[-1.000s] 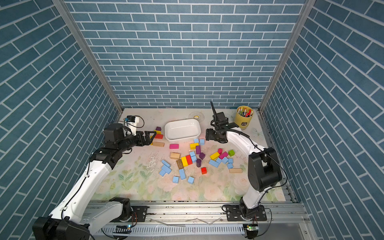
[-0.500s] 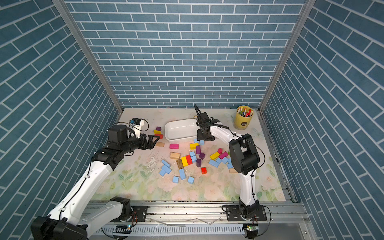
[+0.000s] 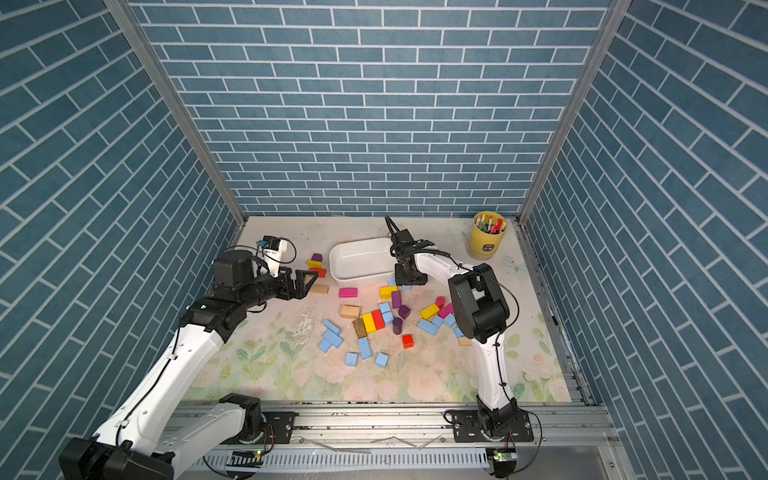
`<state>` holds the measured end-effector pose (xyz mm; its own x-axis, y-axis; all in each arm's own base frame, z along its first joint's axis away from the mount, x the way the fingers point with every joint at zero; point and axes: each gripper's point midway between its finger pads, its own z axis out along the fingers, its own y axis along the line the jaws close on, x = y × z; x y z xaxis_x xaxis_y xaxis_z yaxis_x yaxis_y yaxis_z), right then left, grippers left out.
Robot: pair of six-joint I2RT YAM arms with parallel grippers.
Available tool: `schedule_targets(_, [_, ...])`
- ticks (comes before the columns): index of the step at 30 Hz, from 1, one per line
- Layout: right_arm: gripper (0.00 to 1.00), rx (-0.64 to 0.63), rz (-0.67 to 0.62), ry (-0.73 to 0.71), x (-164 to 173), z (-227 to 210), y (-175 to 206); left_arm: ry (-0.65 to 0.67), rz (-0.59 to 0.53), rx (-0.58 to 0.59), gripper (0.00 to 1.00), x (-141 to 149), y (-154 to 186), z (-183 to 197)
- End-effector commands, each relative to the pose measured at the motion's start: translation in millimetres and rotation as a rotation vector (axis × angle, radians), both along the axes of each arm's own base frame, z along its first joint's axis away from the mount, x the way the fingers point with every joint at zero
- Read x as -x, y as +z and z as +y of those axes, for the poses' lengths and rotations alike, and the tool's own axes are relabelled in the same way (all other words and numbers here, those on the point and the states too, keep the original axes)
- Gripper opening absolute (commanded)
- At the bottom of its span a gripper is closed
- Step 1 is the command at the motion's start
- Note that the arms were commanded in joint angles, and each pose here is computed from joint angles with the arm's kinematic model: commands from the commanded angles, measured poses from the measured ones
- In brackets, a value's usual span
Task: Pick out the blue building blocks
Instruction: Pick up the building block from the center of the board.
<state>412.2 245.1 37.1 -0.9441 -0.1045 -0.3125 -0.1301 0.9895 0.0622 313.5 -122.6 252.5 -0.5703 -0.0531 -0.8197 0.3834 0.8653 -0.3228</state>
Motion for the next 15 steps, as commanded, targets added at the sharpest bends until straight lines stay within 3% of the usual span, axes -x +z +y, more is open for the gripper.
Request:
schedule_targets(1, [0.46,0.021,0.031,-0.028,3.9,1.1,-8.6,-0.001,-0.003,-0.020,0.99,3.8,-1.2,1.7])
schedule_targets(11, [0.08,0.015,0.007,-0.040,6.1,-1.0,7.4,0.004,-0.001,-0.023,0.99,3.6,-2.5,2.6])
schedule_targets(15, [0.05,0.007,-0.037,-0.053,5.8,-5.4,31.7,0.003,-0.004,-0.024,0.99,3.6,-1.5,2.6])
